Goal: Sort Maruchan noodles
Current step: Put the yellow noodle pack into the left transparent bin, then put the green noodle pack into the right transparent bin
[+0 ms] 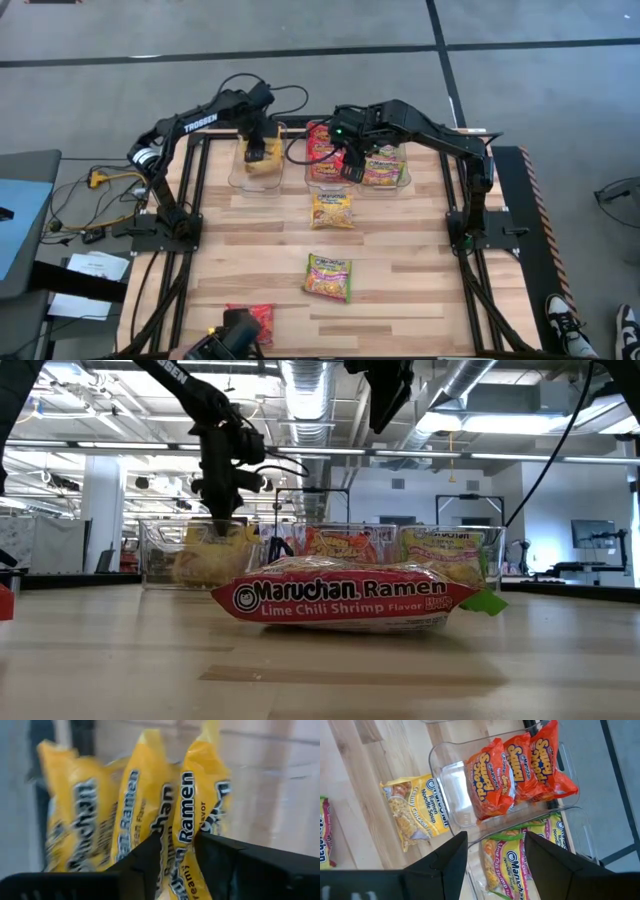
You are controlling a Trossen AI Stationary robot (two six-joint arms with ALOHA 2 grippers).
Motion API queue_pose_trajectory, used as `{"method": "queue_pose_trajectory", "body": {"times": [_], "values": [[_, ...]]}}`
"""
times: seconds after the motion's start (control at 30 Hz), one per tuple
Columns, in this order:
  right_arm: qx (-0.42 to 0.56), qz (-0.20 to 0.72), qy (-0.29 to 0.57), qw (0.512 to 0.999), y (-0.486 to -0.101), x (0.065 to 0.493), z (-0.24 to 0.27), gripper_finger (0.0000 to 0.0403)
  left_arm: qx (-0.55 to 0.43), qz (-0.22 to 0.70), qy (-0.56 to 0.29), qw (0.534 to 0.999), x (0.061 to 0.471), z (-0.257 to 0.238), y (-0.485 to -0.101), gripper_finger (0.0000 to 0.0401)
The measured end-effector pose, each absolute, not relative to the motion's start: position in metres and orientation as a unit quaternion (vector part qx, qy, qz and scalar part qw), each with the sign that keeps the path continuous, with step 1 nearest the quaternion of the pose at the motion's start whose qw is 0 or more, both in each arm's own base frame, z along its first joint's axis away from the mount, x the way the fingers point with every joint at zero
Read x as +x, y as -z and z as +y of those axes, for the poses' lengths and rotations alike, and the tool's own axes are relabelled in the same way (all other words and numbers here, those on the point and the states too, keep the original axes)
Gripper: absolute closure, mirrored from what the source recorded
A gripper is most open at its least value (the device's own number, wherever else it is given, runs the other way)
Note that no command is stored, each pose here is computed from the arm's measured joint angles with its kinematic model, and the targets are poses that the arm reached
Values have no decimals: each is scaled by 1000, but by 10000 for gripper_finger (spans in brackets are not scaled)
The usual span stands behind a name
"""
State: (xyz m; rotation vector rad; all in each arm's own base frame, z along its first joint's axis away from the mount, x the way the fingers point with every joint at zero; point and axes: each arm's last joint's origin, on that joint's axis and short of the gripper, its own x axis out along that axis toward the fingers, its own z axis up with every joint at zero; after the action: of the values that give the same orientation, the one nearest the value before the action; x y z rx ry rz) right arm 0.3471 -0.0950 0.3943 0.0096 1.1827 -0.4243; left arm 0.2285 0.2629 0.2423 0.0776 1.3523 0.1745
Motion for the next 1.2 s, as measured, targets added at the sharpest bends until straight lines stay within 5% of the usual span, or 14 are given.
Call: {"method": "queue_pose_trajectory", "body": {"times": [0.63,0.93,1.2], "values": [[2,568,194,800,-393,344,-94,181,-24,648,-135,749,240,247,-278,264],[29,593,167,787,-391,339,-91,181,-142,606,-195,758,242,241,-313,264],[66,605,91,789,-383,338,-80,181,-234,560,-142,782,237,220,-334,264]]}}
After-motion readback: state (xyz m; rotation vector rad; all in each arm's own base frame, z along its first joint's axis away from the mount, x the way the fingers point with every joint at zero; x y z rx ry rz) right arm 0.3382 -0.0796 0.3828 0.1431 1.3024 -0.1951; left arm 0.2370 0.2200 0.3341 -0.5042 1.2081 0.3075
